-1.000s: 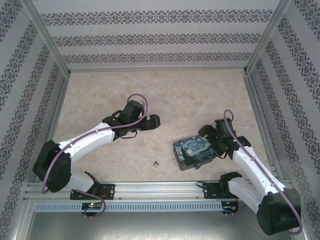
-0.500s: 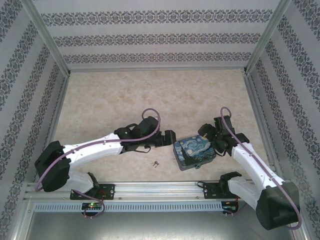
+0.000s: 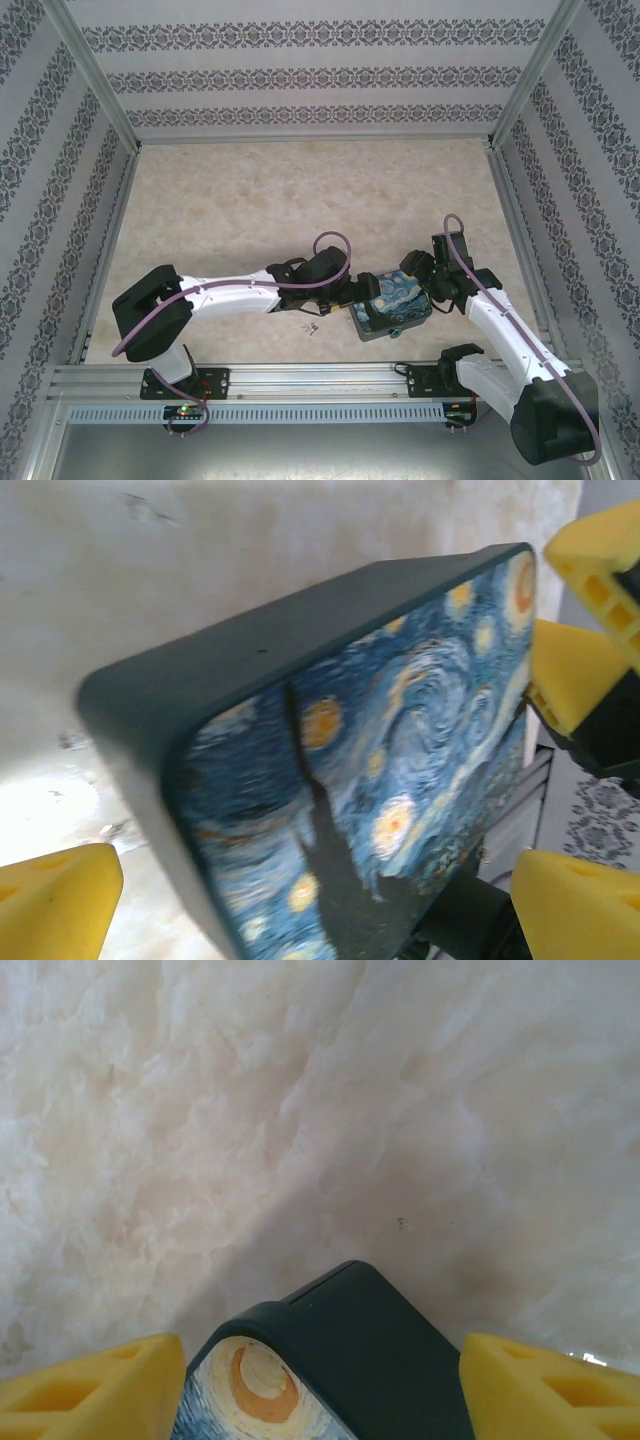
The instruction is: Unlock a padlock with a key
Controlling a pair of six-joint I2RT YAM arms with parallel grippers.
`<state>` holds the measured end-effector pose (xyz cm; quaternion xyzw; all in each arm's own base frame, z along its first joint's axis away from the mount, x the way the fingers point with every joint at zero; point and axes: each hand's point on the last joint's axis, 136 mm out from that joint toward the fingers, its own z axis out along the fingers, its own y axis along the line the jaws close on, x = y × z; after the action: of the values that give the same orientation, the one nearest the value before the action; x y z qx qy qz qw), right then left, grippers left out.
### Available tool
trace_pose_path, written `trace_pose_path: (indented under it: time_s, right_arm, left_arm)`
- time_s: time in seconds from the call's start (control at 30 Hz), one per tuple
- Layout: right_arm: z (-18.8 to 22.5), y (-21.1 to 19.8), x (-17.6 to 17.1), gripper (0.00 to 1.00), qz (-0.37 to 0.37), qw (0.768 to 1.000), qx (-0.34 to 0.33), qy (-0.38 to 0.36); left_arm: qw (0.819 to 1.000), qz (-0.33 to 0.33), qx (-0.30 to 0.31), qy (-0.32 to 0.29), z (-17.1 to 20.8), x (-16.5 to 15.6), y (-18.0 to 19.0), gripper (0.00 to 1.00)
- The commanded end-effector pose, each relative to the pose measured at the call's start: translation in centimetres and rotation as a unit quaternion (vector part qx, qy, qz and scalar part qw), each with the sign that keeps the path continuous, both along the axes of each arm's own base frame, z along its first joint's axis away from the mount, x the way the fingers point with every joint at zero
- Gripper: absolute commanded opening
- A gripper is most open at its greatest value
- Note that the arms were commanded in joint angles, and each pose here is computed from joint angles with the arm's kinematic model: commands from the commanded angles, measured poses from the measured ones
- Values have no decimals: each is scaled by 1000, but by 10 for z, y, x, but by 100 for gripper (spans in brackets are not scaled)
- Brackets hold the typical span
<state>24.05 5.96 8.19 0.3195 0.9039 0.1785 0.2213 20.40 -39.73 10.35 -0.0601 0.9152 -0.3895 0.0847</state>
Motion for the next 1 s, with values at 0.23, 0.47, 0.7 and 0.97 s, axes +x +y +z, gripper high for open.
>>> trace_pose_path:
  time_s: [0.23,0.47,0.7,0.97]
  right_arm:
    - [-2,18,5,60,11,998,56,-4]
    - [3,40,24,61,12,996,88,-14]
    - [8,84,54,70,40,994,97,-22]
    - [17,149,94,70,87,990,103,-28]
  left_arm:
    - [996,6,-78,-34,36,28,-39,99]
    - [995,38,-66,-56,38,73,-12,99]
    - [992,76,-36,-93,42,120,39,99]
    - [986,122,13,-110,33,137,106,99]
